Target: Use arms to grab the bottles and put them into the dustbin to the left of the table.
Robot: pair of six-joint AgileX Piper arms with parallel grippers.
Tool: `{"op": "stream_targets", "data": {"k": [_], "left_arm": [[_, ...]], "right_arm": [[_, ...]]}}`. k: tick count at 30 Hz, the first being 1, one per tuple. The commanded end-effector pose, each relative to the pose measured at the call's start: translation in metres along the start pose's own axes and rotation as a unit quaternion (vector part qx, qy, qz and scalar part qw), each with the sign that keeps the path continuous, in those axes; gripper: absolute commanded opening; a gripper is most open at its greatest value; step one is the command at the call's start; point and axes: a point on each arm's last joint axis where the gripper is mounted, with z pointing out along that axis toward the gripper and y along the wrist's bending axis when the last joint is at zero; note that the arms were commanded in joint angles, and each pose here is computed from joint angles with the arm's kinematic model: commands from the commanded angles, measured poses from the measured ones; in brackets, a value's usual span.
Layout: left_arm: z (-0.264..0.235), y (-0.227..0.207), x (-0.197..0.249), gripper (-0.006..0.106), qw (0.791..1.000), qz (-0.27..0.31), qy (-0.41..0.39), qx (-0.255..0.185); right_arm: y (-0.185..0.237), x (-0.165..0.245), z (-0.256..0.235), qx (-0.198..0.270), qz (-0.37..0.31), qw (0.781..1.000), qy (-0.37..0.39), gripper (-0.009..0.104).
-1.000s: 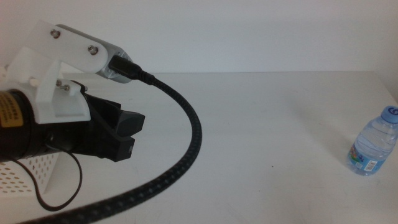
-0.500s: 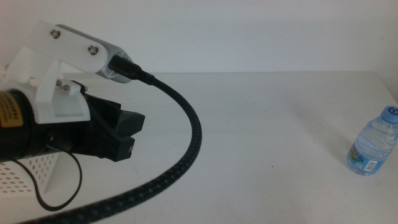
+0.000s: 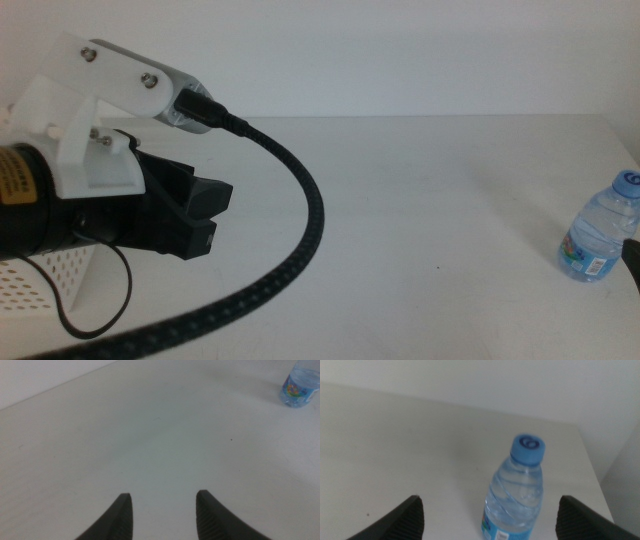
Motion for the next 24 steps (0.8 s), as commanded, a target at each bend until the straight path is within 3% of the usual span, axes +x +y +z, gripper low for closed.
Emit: {"op": "stream_targets", "data": {"k": [1, 8, 16, 24], "left_arm": [[-0.009, -0.001, -0.014, 0.040, 0.999, -0.004, -0.054, 0.001], [-0.009, -0.001, -0.014, 0.040, 0.999, -0.004, -0.053, 0.001], [-0.009, -0.001, -0.014, 0.040, 0.999, -0.004, -0.053, 0.001], [-0.009, -0.001, -0.014, 0.040, 0.999, -0.004, -0.053, 0.001]], "right_arm": [[0.000, -0.014, 0.003, -0.001, -0.017, 0.997, -0.070, 0.074], [0.006, 0.020, 0.028, -0.017, 0.004, 0.997, -0.079, 0.074], [-0.005, 0.034, 0.046, 0.048, 0.099, 0.988, -0.105, 0.074], [-0.007, 0.046, 0.058, 0.065, 0.102, 0.990, -0.069, 0.074]]}}
